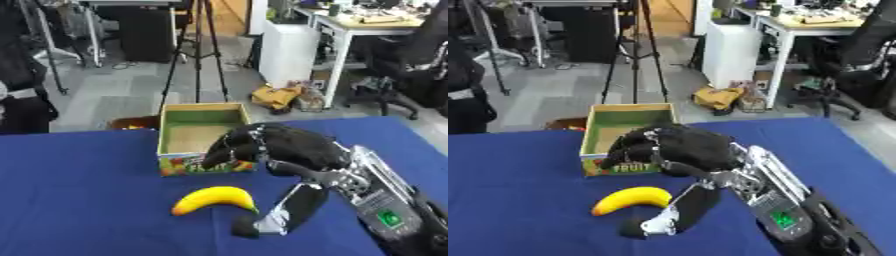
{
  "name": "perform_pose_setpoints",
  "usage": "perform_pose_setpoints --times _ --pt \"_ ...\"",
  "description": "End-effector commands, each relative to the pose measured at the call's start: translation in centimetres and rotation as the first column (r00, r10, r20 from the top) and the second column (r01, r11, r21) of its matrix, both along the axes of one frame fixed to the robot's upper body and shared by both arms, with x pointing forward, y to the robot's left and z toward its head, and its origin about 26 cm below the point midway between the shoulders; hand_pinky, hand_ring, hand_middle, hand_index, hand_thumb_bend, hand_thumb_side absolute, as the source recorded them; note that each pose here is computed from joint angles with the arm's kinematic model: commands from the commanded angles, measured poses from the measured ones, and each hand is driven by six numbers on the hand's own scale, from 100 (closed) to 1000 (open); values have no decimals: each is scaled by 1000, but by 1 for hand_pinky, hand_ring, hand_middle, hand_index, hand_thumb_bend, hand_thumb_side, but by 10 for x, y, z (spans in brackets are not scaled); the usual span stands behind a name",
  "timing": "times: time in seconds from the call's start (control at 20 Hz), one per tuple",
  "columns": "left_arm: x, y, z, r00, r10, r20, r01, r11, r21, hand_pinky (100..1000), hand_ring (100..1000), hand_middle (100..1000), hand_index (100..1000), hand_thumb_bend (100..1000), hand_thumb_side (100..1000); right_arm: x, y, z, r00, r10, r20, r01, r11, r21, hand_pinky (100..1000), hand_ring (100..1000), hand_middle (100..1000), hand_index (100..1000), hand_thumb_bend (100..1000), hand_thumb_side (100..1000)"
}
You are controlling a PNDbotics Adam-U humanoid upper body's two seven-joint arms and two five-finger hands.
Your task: Pick up objects on the table and place them in the box.
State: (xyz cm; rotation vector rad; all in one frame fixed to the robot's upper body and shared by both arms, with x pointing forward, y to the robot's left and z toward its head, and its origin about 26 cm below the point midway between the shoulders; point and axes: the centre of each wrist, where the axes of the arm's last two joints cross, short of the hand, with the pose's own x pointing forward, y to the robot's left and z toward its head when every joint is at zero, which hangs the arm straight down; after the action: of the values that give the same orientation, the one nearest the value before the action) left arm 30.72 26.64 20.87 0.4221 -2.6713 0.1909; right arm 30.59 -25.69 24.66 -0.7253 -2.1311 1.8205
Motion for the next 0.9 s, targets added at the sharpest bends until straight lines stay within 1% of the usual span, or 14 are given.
perform_pose_setpoints --times 0.05,0.15,0.2,0.35,0.45,0.5,0.65,0.75,0.9 --pt "-3 1 8 1000 -1 26 0 1000 23 467 673 653 868 100 984 -2 3 8 998 -23 50 24 1000 -16 695 785 757 853 479 879" --pt "-3 1 8 1000 0 25 0 1000 22 467 673 653 868 100 984 -2 1 11 996 -59 63 61 998 -23 695 785 757 853 479 879" --pt "-3 1 8 1000 -1 25 0 1000 22 468 673 653 867 100 984 -2 1 12 995 -77 65 79 996 -28 689 782 759 850 460 876" --pt "-3 0 8 1000 -4 25 4 1000 23 468 674 654 867 100 984 -2 2 12 989 -131 68 134 990 -44 687 784 761 847 448 876" --pt "-3 0 8 1000 -5 25 5 1000 23 468 674 654 867 100 984 -2 5 10 985 -153 75 157 986 -51 687 784 761 847 448 876" --pt "-3 0 9 1000 -6 26 5 1000 23 469 674 654 868 100 984 -2 5 9 984 -161 80 166 985 -55 683 786 765 844 428 875" --pt "-3 -1 9 1000 -10 27 10 1000 23 469 674 654 868 100 984 4 5 6 976 -200 88 206 977 -64 683 786 765 844 428 875" --pt "-3 -1 9 1000 -12 28 11 1000 24 469 674 655 868 100 984 7 5 4 971 -217 100 224 972 -69 674 779 760 836 403 874" --pt "-3 -2 9 999 -16 29 16 1000 25 470 675 655 868 100 983 16 2 -1 961 -257 106 266 961 -82 669 772 754 829 395 871"
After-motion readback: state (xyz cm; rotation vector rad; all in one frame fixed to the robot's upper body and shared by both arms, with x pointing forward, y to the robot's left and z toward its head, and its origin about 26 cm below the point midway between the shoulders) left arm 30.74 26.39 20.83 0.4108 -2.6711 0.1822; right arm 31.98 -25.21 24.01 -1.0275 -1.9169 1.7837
